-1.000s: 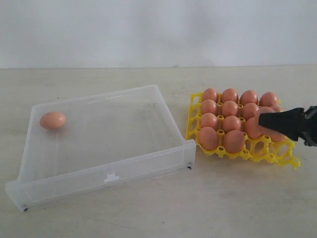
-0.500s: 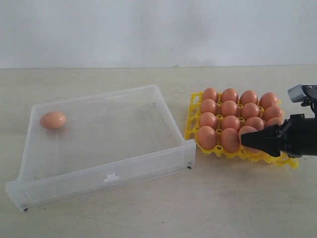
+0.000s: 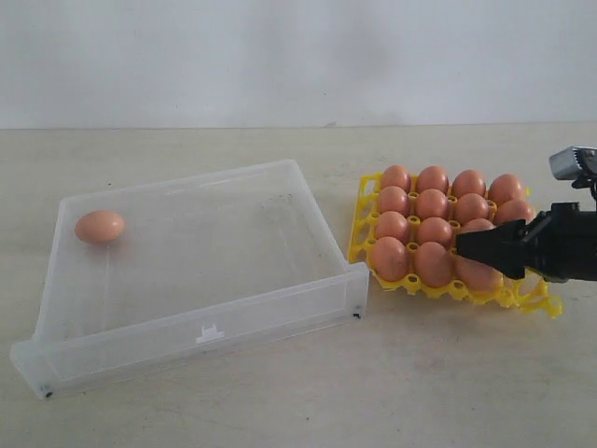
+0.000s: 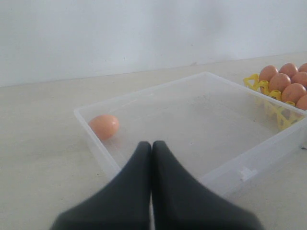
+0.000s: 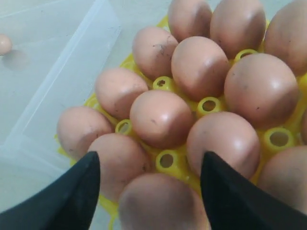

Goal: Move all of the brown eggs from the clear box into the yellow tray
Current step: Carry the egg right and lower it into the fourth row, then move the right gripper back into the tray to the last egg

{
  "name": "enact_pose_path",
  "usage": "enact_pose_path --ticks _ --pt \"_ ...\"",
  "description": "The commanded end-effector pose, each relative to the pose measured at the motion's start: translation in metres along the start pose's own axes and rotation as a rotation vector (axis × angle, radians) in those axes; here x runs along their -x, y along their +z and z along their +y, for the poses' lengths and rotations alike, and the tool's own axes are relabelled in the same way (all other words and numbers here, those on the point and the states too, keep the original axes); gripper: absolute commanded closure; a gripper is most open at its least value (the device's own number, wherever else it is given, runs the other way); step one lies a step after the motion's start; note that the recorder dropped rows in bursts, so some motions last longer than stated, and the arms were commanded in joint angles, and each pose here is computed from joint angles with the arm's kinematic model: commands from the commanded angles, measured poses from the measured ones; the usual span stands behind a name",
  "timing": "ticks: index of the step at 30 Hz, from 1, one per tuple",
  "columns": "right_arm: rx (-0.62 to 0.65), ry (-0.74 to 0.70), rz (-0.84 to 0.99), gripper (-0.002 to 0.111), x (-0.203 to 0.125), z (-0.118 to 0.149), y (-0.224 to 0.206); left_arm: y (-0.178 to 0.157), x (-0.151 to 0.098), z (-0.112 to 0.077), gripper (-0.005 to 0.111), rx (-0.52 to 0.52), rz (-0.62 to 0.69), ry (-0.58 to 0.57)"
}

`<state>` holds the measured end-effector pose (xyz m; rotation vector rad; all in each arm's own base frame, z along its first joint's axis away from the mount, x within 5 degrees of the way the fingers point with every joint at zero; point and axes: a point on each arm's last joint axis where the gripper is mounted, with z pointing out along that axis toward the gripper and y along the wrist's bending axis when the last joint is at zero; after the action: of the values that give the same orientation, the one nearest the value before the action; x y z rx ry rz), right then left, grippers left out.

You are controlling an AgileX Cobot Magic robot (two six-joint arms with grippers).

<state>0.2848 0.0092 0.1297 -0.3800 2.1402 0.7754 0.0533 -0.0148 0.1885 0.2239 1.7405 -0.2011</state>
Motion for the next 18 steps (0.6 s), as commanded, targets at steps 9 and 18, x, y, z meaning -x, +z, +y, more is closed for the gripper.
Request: enact_pose_path --ticks 9,18 --pt "0.253 -0.061 -0.414 0.098 0.064 0.05 0.004 0.0 0.002 0.0 0.111 -0.002 -0.012 -0.007" --pt "0.068 -0.814 -0.201 0.108 0.117 0.227 0.174 0.0 0.002 0.0 0.111 -0.002 -0.012 -0.007"
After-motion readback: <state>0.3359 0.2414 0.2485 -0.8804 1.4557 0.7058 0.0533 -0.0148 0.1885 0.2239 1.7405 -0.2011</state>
